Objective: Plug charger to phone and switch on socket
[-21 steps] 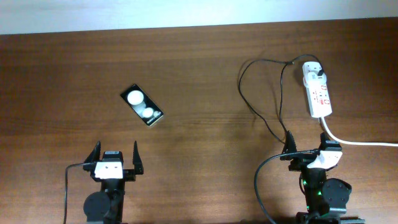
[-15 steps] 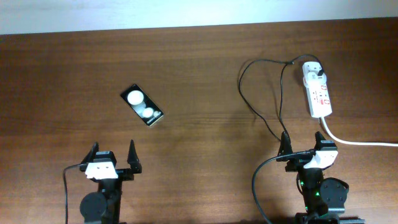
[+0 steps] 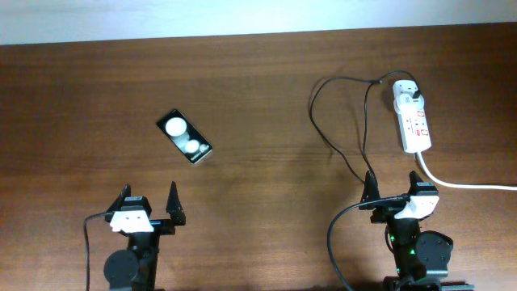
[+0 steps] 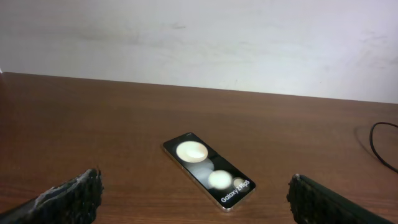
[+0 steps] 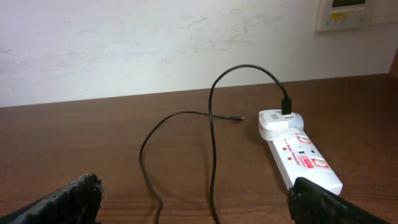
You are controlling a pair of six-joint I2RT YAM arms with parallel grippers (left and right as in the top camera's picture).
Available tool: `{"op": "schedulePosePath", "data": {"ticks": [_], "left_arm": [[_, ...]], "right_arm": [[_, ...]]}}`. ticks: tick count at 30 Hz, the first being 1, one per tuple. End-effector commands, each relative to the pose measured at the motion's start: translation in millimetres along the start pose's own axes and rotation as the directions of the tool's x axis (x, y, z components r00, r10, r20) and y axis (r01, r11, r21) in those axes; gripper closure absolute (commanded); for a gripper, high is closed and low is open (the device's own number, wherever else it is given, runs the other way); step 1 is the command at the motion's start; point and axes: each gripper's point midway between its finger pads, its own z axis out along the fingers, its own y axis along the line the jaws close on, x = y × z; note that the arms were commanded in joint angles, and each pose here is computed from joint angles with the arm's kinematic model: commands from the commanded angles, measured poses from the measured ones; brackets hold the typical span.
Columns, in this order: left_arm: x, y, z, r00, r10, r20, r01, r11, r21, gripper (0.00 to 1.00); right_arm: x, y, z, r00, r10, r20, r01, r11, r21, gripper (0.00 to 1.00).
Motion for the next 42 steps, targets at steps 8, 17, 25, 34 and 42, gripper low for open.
{"op": "schedulePosePath", "data": {"ticks": [8, 17, 25, 34, 42], "left_arm": [[1, -2, 0, 1.0, -0.014, 0.0, 0.014, 1.0, 0.016, 0.01], [-5, -6, -2, 1.0, -0.014, 0.002, 0.014, 0.999, 0.036, 0.01], [-27, -11, -10, 1.0, -0.012, 0.012, 0.012, 0.999, 0.049, 0.01], [-66, -16, -26, 0.998, -0.039, -0.044, 0.042, 0.998, 0.049, 0.01], [-81, -15, -8, 0.957, -0.062, -0.282, 0.069, 0.997, 0.016, 0.01]], "right_arm": [[2, 1, 0, 1.0, 0.003, -0.002, -0.004, 1.0, -0.007, 0.02], [2, 1, 0, 1.0, 0.003, -0.002, -0.004, 1.0, -0.007, 0.02], [2, 1, 0, 1.0, 0.003, -0.002, -0.004, 1.0, -0.007, 0.02], [2, 1, 0, 1.0, 0.003, -0.001, -0.003, 1.0, -0.007, 0.01], [2, 1, 0, 1.0, 0.003, -0.001, -0.003, 1.0, -0.007, 0.02]]}}
